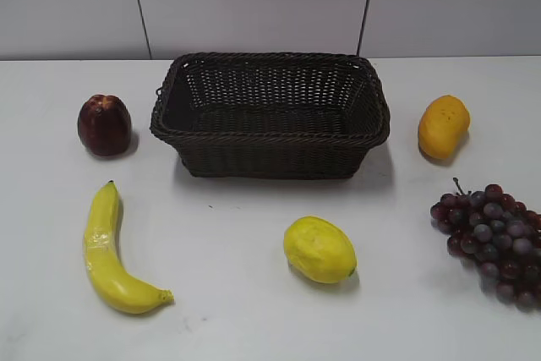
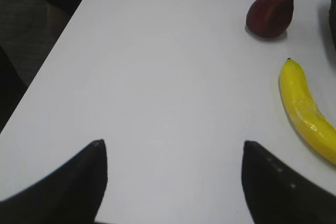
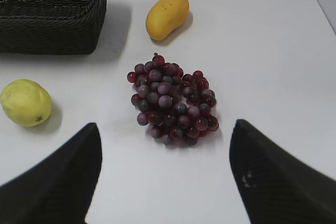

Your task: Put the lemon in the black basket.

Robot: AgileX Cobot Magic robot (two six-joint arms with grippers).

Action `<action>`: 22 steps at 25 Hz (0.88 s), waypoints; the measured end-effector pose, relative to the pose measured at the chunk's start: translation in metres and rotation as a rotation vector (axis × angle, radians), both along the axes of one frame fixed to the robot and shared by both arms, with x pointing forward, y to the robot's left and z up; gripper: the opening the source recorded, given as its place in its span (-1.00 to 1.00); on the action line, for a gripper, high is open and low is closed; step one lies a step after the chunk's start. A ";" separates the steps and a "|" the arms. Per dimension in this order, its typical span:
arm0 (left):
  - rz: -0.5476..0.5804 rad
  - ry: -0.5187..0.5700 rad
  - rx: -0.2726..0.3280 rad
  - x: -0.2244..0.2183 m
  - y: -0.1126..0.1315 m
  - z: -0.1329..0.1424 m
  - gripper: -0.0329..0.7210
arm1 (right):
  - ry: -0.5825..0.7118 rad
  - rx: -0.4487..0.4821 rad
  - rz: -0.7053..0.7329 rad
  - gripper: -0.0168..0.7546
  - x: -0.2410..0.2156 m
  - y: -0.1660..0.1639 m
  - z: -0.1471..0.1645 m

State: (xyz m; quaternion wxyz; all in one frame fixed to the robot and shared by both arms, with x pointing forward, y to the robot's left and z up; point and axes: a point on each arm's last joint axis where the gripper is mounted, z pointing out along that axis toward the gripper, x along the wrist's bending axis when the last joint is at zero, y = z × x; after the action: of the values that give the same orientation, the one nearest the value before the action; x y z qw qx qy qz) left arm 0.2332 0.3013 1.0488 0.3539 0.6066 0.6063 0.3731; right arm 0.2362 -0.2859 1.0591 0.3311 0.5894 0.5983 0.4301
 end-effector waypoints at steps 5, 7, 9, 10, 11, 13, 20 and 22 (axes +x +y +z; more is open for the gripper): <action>0.000 0.000 0.000 0.000 0.000 0.000 0.66 | 0.025 0.012 -0.005 0.52 0.019 0.000 0.014; 0.000 0.000 0.000 0.000 0.000 0.000 0.66 | 0.063 0.015 -0.007 0.52 0.031 -0.001 0.020; 0.000 0.000 0.000 0.000 0.000 0.000 0.66 | 0.090 0.007 -0.004 0.52 0.042 -0.001 0.027; 0.000 0.000 0.000 0.000 0.000 0.000 0.66 | 0.104 0.000 -0.001 0.52 0.048 -0.001 0.031; 0.000 0.000 0.000 0.000 0.000 0.000 0.66 | 0.119 -0.007 0.004 0.52 0.054 -0.001 0.036; 0.000 0.000 0.000 0.000 0.000 0.000 0.66 | 0.146 -0.017 0.009 0.52 0.066 -0.001 0.043; 0.000 0.000 0.000 0.000 0.000 0.000 0.66 | 0.260 -0.067 0.049 0.52 0.110 -0.001 0.068; 0.000 0.000 0.000 0.000 0.000 0.000 0.66 | 0.300 -0.100 0.077 0.52 0.122 -0.001 0.071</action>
State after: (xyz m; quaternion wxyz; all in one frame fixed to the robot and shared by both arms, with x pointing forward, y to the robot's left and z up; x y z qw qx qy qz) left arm 0.2332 0.3013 1.0488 0.3539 0.6066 0.6063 0.3731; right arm 0.3583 -0.2873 1.1299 0.2501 0.6064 0.6839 0.3194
